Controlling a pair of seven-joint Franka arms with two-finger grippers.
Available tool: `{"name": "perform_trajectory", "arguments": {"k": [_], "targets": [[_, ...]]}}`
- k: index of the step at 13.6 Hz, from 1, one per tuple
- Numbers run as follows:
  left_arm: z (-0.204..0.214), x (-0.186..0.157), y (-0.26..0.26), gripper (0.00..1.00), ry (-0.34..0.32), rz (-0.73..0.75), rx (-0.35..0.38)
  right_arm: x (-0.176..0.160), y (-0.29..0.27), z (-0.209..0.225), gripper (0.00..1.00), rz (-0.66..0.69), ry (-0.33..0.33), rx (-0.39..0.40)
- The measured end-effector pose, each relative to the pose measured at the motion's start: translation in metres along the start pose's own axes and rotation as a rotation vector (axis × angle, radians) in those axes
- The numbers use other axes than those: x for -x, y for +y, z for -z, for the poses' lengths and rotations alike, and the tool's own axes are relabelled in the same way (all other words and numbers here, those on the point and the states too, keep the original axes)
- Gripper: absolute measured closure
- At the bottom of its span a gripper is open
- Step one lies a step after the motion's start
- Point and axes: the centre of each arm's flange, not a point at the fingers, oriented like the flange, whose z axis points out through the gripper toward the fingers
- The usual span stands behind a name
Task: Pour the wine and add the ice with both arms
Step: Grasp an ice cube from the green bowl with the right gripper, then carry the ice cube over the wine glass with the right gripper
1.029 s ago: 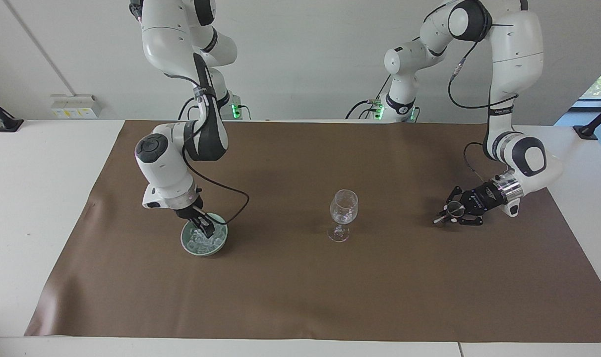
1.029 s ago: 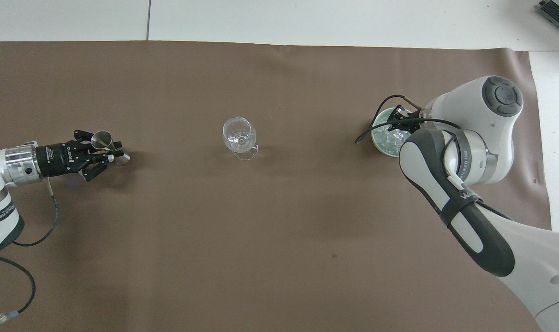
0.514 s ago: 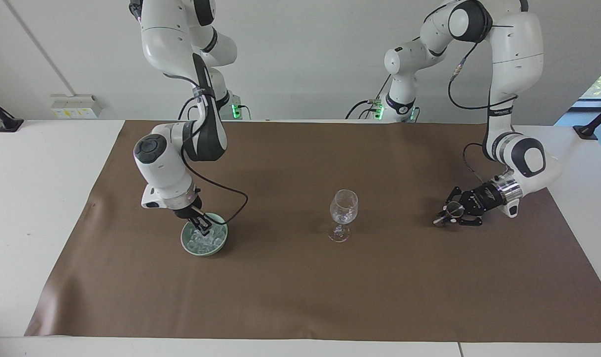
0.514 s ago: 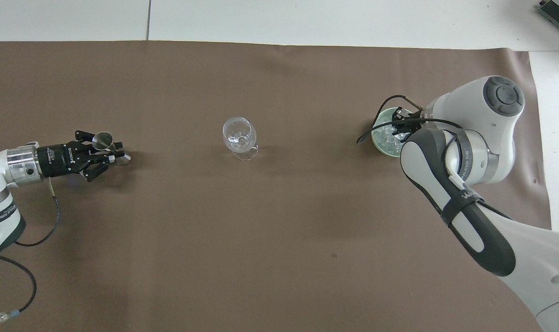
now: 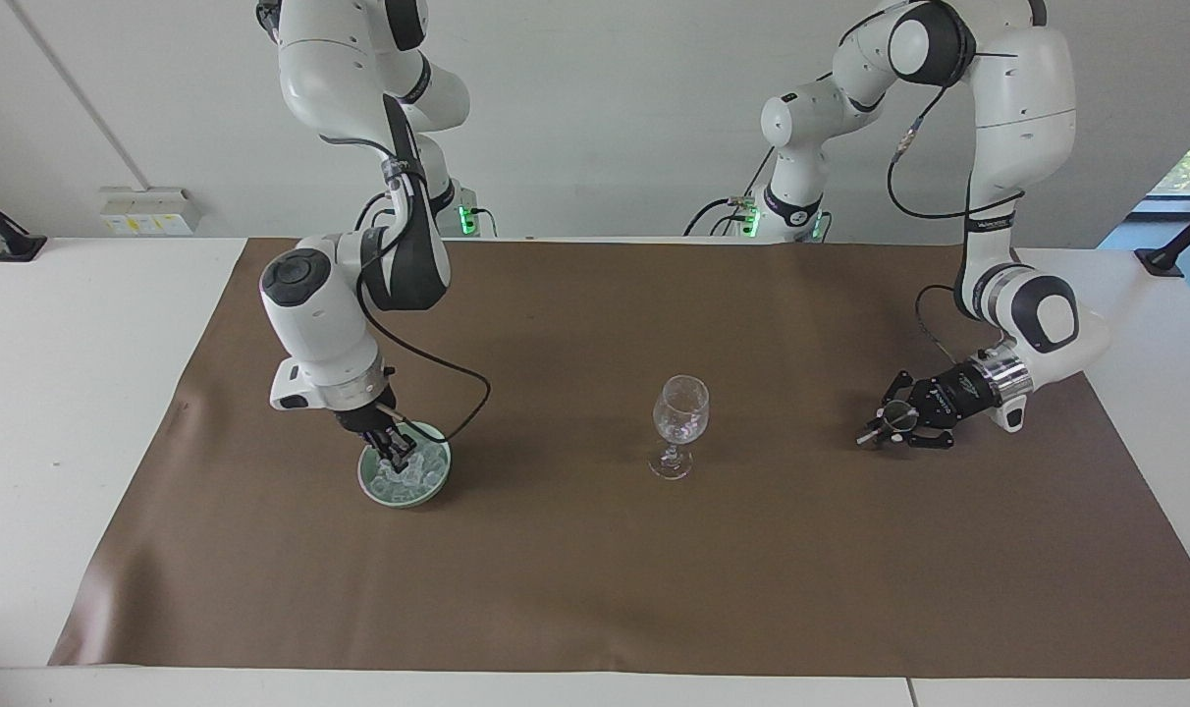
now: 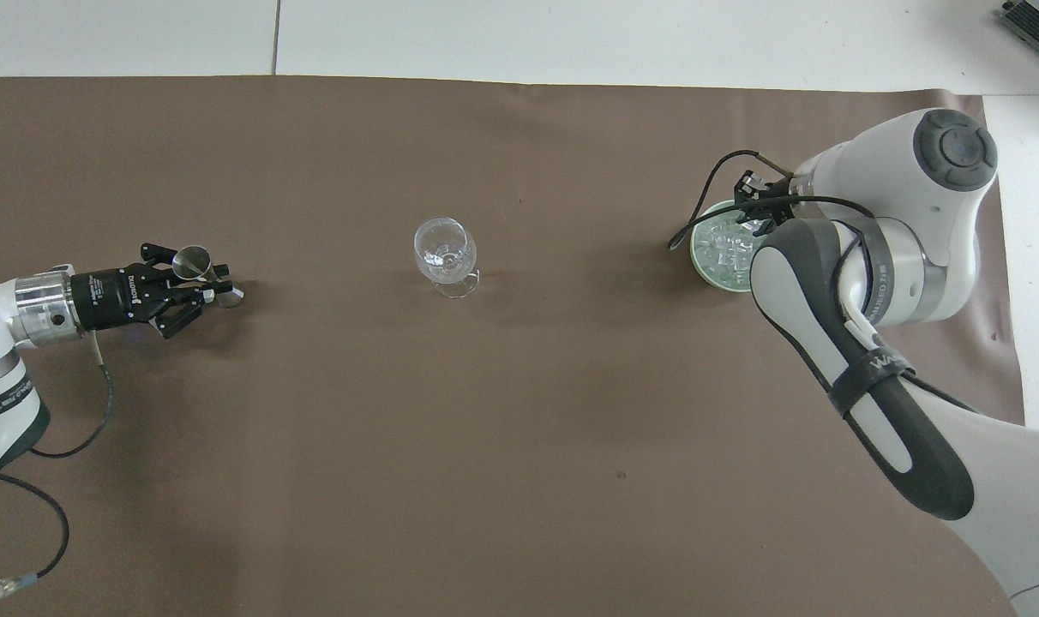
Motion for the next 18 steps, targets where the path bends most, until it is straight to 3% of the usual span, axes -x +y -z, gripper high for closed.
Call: {"name": "perform_trajectory", "arguments": {"k": [3, 6, 9, 13, 17, 18], "targets": [[0.0, 0.0, 0.0, 0.7, 0.0, 0.0, 0.0, 0.022, -0.043, 0.059, 0.75, 0.11, 0.052, -0.066], [0.0, 0.0, 0.0, 0.68, 0.0, -0.001, 0.001, 0.083, -0.096, 0.097, 0.75, 0.231, 0.064, -0.128], [0.0, 0.0, 0.001, 0.63, 0.0, -0.002, 0.001, 0.142, -0.135, 0.118, 0.75, 0.347, 0.057, -0.175], [0.0, 0.0, 0.001, 0.53, 0.0, -0.003, 0.0, 0.18, -0.156, 0.13, 0.75, 0.506, 0.064, -0.196], [0.0, -0.001, -0.001, 0.09, 0.006, -0.012, -0.013, 0.224, -0.181, 0.147, 0.75, 0.585, 0.061, -0.244], [0.0, -0.001, -0.001, 0.09, 0.009, -0.018, -0.021, 0.236, -0.187, 0.15, 0.75, 0.601, 0.056, -0.254]]}}
